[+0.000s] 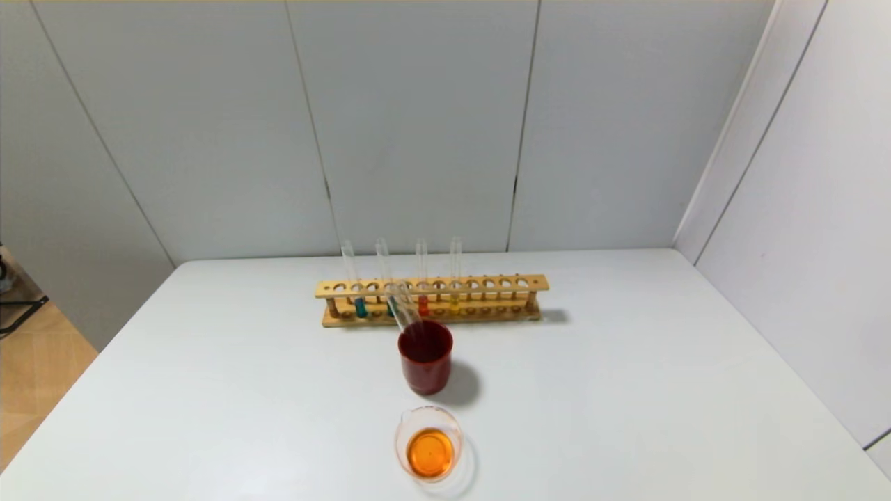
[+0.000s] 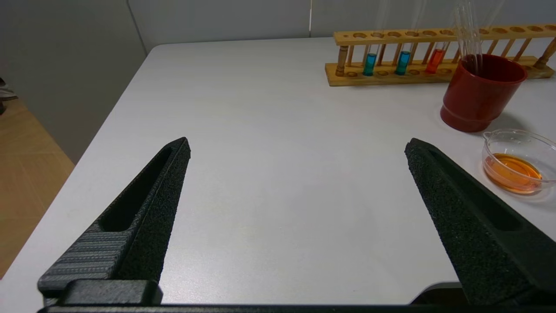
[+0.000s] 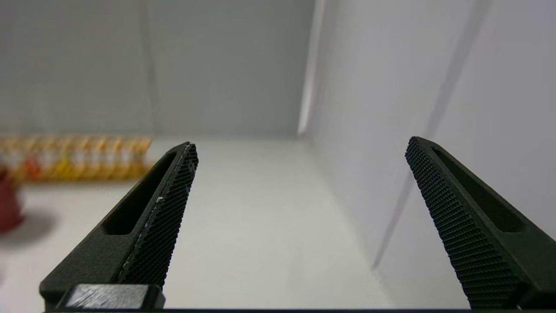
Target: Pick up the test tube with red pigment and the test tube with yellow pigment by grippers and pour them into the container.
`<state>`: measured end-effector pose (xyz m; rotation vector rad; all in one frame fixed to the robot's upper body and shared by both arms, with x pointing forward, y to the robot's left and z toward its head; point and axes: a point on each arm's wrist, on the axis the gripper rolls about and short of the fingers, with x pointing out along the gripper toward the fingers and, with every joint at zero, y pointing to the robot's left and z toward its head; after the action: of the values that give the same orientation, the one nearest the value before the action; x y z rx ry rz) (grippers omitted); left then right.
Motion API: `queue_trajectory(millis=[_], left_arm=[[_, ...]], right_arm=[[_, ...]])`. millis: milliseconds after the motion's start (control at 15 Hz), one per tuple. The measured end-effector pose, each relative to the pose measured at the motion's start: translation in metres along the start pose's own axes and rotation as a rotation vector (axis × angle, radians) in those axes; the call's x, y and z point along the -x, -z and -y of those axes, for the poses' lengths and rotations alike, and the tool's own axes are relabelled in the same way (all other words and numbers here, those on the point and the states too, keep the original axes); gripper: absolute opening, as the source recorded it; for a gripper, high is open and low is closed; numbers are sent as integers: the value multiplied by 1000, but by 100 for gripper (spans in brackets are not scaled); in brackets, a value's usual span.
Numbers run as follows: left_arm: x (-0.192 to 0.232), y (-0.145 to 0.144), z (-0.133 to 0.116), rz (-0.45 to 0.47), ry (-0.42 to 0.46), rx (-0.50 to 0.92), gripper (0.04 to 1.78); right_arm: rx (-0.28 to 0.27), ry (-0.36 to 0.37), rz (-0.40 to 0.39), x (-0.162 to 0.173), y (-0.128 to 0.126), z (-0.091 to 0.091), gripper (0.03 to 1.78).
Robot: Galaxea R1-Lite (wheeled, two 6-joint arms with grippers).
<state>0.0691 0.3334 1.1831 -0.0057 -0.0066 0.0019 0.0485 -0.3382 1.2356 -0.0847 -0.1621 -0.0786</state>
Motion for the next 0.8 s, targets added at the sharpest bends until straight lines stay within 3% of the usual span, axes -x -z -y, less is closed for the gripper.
queue_trajectory(millis=[133, 267, 533, 800], left_arm=[[0, 0, 0, 0, 0, 0, 175], [0, 0, 0, 0, 0, 0, 175], [0, 0, 0, 0, 0, 0, 175], [0, 0, 0, 0, 0, 0, 175]], right_arm=[[-70, -96, -131, -6, 32, -5, 174], [-112, -102, -188, -7, 44, -7, 174], [-49, -79, -262, -6, 53, -7, 174], [-62, -79, -260, -6, 53, -7, 174]])
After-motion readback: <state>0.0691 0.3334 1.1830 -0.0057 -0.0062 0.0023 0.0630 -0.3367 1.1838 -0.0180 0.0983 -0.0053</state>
